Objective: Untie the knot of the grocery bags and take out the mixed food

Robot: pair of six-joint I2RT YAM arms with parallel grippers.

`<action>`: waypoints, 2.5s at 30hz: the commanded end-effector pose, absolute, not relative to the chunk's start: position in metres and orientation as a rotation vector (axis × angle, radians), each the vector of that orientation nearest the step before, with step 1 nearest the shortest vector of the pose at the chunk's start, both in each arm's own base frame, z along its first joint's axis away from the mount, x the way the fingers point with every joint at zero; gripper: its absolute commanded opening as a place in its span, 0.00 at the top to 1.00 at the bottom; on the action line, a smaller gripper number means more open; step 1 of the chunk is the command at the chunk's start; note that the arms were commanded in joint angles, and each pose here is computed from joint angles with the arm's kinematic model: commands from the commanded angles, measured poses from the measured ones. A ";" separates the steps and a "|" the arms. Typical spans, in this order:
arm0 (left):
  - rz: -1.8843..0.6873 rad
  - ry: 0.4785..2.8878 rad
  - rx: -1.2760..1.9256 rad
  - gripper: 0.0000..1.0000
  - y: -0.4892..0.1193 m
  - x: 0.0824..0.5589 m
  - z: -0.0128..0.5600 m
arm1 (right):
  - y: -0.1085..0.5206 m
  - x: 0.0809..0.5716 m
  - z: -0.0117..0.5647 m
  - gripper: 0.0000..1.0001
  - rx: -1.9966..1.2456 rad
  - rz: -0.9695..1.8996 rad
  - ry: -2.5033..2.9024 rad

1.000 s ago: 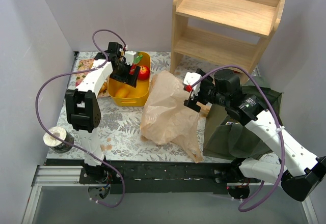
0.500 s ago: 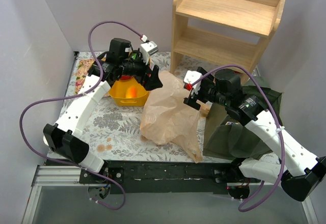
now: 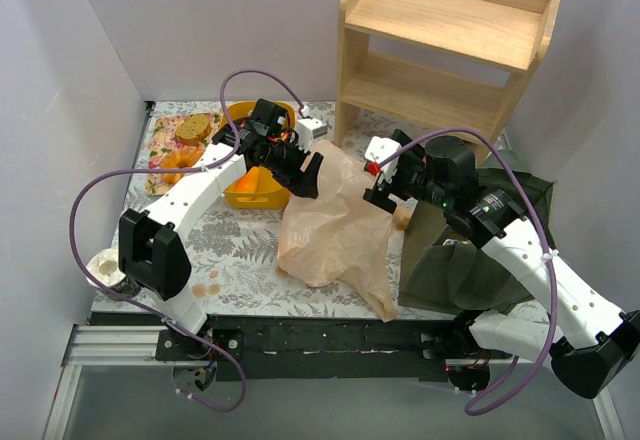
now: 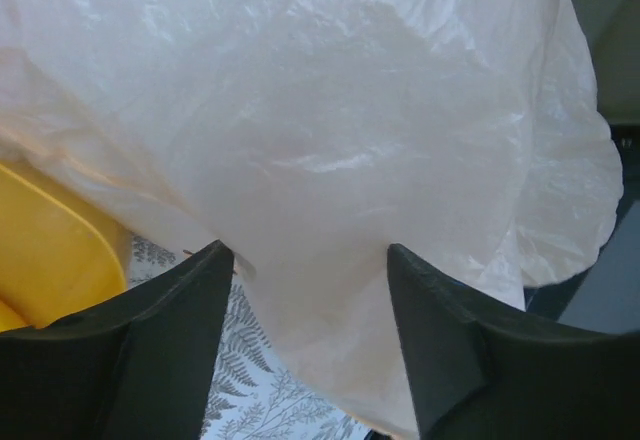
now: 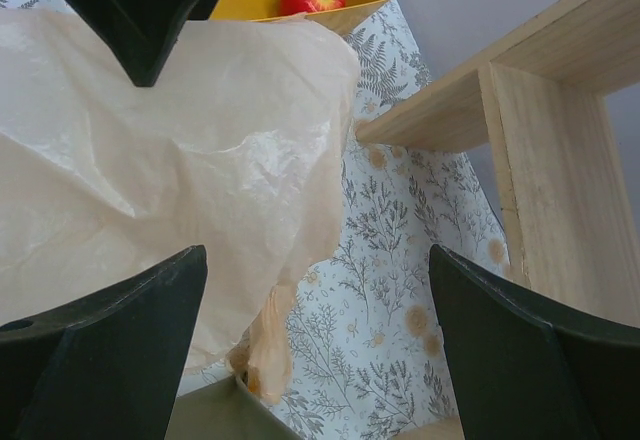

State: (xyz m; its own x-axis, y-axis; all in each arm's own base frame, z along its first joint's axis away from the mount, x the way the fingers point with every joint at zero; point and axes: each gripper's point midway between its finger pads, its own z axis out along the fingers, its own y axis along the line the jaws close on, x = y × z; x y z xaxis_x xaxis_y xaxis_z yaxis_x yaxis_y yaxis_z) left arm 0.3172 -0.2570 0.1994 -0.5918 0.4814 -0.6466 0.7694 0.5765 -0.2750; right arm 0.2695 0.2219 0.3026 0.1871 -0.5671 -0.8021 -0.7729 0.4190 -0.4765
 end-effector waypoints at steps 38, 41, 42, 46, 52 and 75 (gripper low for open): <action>1.037 2.494 0.860 0.77 0.162 0.306 0.217 | 0.229 0.275 0.337 0.02 -1.195 0.239 1.399; 0.829 2.581 0.812 0.29 0.145 0.311 0.214 | 0.202 0.290 0.364 0.02 -1.031 0.105 1.469; 0.799 2.547 0.746 0.25 0.142 0.322 0.240 | 0.194 0.294 0.359 0.02 -0.993 0.082 1.547; 0.592 2.640 0.657 0.14 0.122 0.332 0.265 | 0.154 0.289 0.375 0.02 -1.026 -0.049 1.750; 0.498 2.479 0.567 0.12 0.094 0.381 0.309 | 0.105 0.256 0.351 0.05 -0.928 -0.105 1.955; -0.571 1.759 0.600 0.02 -0.118 0.398 0.411 | 0.191 0.181 0.279 0.99 -1.234 0.805 2.048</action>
State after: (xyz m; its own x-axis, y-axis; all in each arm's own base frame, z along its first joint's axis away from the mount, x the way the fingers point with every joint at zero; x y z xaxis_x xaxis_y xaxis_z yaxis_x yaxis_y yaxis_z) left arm 0.4068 -0.1093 0.3927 -0.2834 0.1540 -0.9466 0.6191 0.7832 -0.0579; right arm 0.2051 0.1355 0.2591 -0.3931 -0.6411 -0.6592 -0.8181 0.5711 -0.0676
